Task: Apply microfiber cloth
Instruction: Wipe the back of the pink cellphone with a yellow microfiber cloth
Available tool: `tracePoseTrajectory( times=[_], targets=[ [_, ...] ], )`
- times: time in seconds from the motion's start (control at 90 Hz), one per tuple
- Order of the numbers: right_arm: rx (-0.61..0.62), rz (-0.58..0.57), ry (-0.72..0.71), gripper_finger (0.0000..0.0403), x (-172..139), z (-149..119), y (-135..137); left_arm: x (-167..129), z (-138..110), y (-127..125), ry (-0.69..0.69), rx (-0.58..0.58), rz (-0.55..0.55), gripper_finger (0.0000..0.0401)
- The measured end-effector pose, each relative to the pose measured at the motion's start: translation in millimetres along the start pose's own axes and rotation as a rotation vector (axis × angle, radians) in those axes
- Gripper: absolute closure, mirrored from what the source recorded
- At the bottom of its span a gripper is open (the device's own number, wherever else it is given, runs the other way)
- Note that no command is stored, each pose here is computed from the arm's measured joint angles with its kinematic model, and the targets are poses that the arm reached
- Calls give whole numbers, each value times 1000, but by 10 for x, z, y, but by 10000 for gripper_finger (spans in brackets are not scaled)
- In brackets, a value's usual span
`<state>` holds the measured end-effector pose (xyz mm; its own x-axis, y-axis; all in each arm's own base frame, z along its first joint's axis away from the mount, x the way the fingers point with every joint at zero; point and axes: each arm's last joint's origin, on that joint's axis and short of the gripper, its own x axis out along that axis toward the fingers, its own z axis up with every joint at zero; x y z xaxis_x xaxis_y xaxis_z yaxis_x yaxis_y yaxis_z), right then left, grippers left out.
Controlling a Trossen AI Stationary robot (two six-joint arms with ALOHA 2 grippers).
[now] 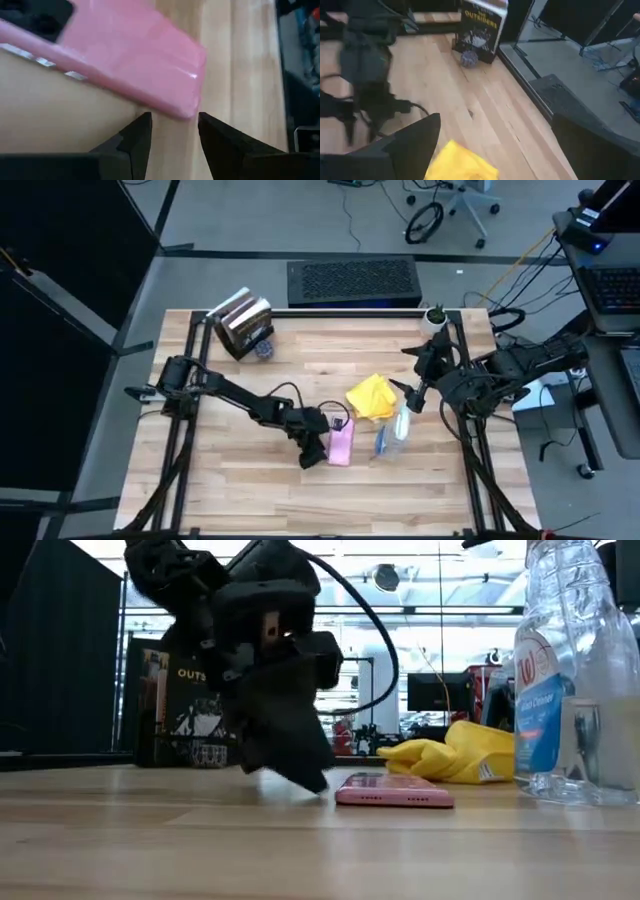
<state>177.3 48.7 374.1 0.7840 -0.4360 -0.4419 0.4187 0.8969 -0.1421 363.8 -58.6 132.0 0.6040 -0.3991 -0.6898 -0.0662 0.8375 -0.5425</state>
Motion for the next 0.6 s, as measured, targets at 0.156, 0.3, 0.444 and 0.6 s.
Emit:
tracePoseTrajectory(
  times=[0.156, 0.3, 0.444, 0.6],
  targets=[
    [57, 112, -76, 35, 100, 173, 18, -403, 278, 14, -85, 157, 185, 253],
    [79, 117, -2, 35, 372, 304, -27, -644, 512, 100, -218, 284, 222, 253],
    [126, 100, 209, 35, 852, 323, -115, -570, 628, 320, -279, 329, 200, 253],
    [166, 40, 414, 35, 1303, 306, -270, -345, 619, 469, -281, 343, 124, 254]
  ],
)
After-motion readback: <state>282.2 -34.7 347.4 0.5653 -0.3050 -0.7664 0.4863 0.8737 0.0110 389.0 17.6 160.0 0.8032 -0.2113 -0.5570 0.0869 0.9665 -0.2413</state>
